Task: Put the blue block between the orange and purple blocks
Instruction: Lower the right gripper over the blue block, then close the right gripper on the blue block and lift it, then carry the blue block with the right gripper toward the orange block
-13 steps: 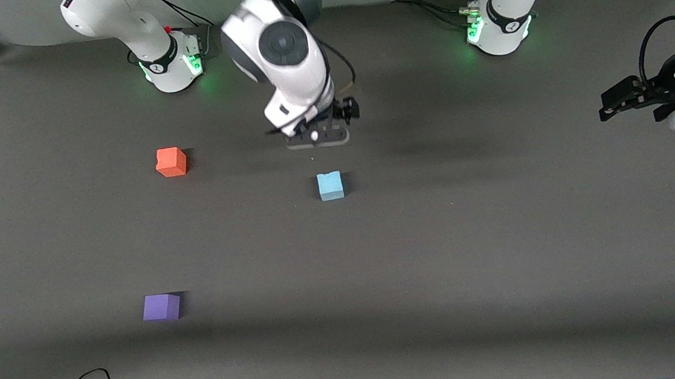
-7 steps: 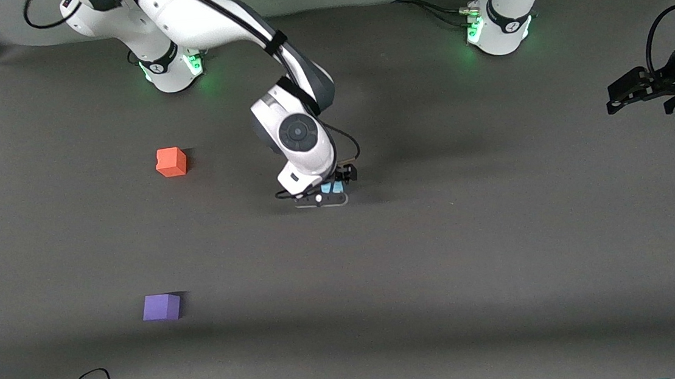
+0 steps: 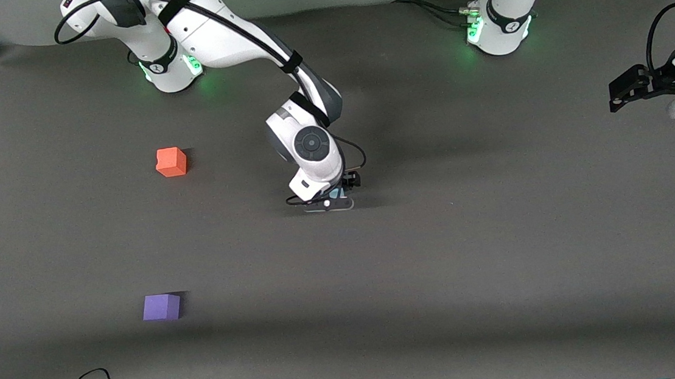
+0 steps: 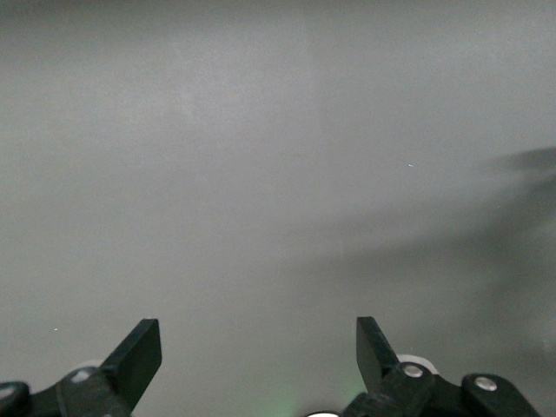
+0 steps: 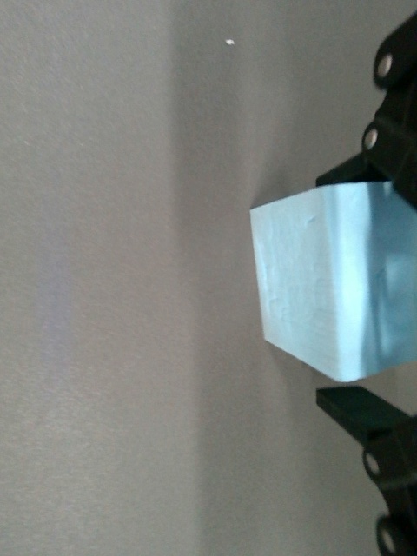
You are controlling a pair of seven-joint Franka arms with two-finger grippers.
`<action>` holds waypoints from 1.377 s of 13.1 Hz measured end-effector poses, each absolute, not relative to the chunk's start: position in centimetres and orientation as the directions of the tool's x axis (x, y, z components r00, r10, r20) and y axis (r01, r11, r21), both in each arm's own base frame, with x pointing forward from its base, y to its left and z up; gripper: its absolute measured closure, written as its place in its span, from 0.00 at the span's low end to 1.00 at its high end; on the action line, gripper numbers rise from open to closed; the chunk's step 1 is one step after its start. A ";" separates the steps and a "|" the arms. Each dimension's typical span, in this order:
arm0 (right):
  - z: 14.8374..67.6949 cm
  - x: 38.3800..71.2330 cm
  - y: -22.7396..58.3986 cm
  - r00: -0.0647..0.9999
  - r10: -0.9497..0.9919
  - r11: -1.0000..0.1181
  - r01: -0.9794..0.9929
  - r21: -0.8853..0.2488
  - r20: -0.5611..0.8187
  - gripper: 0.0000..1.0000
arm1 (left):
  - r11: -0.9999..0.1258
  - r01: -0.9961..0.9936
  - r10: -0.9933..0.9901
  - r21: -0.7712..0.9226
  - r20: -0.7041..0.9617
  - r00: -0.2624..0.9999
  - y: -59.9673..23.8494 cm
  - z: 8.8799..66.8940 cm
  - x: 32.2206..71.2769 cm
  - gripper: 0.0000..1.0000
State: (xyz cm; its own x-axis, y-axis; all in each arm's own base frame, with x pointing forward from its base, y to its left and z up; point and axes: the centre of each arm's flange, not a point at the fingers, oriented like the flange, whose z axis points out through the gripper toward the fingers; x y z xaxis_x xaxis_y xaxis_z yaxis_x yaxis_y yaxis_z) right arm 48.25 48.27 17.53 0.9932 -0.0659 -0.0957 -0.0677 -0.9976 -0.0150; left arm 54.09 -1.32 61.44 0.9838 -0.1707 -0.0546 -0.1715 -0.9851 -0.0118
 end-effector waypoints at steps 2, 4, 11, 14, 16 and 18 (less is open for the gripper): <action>17.4 48.1 48.4 0.993 -0.062 -0.998 -0.063 -0.012 -0.097 0.11 | -0.985 -0.172 -0.171 -0.012 -0.055 0.984 -1.3 61.4 54.1 0.00; 17.4 48.1 48.3 0.994 -0.050 -0.999 -0.051 -0.011 -0.096 0.33 | -0.985 -0.172 -0.171 -0.011 -0.055 0.984 -1.3 61.4 54.1 0.00; 33.9 53.5 47.1 0.993 -0.014 -0.999 -0.019 -0.036 -0.119 0.38 | -0.985 -0.173 -0.172 -0.009 -0.055 0.984 -1.3 61.4 54.1 0.00; 46.9 55.7 44.3 0.993 -0.029 -0.991 -0.043 -0.124 -0.113 0.38 | -0.985 -0.173 -0.172 -0.008 -0.055 0.984 -1.3 61.4 54.1 0.00; 51.5 56.5 42.8 0.995 -0.038 -0.986 -0.052 -0.156 -0.091 0.38 | -0.985 -0.172 -0.172 0.003 -0.055 0.984 -1.4 61.4 54.1 0.00; 52.5 57.8 41.2 0.996 -0.040 -0.985 -0.052 -0.165 -0.077 0.38 | -0.985 -0.170 -0.171 0.010 -0.057 0.984 -1.5 61.2 54.1 0.00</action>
State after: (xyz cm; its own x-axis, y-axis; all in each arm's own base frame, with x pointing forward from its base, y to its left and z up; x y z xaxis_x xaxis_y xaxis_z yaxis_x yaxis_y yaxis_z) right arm 57.77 41.18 52.53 0.9962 -0.0397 -0.0772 -0.0520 -0.9850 -0.1645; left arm 54.06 -1.45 61.22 0.9837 -0.1706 -0.0571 -0.1703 -0.9853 0.0098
